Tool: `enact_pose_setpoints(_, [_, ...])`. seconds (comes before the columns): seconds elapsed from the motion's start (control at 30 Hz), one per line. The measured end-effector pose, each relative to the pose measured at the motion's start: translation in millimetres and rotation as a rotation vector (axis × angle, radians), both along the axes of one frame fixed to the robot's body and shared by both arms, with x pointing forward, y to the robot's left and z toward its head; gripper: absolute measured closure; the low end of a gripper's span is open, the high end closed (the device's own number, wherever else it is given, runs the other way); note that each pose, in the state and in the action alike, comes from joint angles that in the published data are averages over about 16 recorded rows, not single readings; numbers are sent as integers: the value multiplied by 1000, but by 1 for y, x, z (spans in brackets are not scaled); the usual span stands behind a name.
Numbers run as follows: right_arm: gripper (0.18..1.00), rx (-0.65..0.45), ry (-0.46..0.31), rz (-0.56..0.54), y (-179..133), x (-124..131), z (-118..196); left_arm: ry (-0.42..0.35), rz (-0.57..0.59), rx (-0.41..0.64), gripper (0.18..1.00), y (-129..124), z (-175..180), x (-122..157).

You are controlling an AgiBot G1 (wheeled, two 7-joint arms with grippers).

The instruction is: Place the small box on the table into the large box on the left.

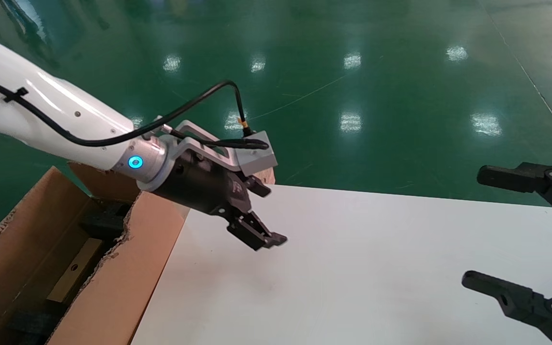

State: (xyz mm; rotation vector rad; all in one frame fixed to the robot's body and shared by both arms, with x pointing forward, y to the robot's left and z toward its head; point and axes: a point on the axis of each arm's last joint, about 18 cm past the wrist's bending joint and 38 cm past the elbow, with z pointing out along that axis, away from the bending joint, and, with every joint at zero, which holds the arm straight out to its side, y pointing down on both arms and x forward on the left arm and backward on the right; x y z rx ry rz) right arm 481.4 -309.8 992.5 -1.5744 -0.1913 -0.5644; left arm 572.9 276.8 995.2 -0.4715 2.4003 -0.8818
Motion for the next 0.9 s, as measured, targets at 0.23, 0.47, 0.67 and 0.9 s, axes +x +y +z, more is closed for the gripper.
enact_pose_setpoints(0.23, [178, 0, 0, 0, 0, 0, 0, 8, -154, -105, 184, -17, -7, -12])
enact_pose_setpoints(0.47, [178, 0, 0, 0, 0, 0, 0, -14, -294, -216, 184, -24, -10, -27])
enact_pose_setpoints(0.67, [178, 0, 0, 0, 0, 0, 0, -57, -400, -313, 184, -23, -10, -41])
enact_pose_setpoints(0.9, [178, 0, 0, 0, 0, 0, 0, -93, -456, -369, 184, -20, -9, -50])
